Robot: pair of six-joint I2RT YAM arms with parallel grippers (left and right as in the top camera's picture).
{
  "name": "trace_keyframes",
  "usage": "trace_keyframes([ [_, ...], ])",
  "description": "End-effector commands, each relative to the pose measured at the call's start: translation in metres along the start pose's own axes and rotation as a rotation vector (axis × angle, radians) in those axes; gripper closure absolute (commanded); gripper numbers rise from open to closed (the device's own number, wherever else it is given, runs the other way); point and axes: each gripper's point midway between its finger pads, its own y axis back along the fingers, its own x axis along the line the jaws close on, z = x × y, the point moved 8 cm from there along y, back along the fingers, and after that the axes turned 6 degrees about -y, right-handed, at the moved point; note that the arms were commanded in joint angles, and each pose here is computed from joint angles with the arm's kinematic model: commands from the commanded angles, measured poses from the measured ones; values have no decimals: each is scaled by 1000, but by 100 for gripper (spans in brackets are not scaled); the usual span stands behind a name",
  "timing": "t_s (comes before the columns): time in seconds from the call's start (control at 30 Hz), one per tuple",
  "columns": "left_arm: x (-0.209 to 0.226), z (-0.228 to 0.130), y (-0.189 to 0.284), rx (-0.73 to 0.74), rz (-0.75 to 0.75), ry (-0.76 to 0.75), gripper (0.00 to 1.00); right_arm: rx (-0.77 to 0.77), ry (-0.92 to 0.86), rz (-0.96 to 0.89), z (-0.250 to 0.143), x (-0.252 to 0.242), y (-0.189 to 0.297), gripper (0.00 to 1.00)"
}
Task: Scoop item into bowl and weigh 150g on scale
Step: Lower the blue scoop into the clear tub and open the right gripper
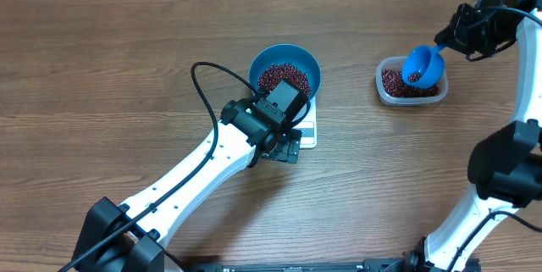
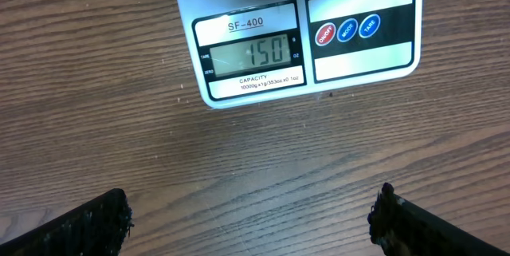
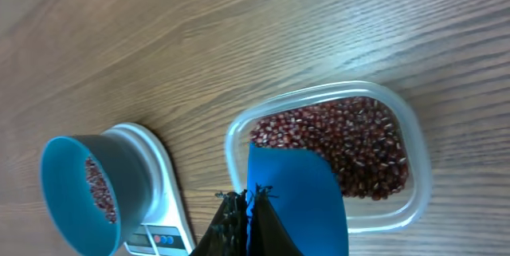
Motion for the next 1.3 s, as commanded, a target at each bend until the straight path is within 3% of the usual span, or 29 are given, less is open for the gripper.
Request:
trace_keyframes([
  [0.0,1,5,9,-37,2,23,0,14,-5,-3,3,-14,-12,96],
  [0.67,1,5,9,-37,2,24,0,128,-80,199,6,-39,-76,95],
  [0.83,1,5,9,-37,2,23,0,139,-87,185,5,-43,-82,68],
  [0.97,1,5,9,-37,2,24,0,125,-80,126,7,-48,-83,58],
  [1.1,1,5,9,-37,2,23,0,103,-70,-2,9,-60,-84,28],
  [1.27,1,5,9,-37,2,23,0,75,-78,-168,11,-75,-83,20],
])
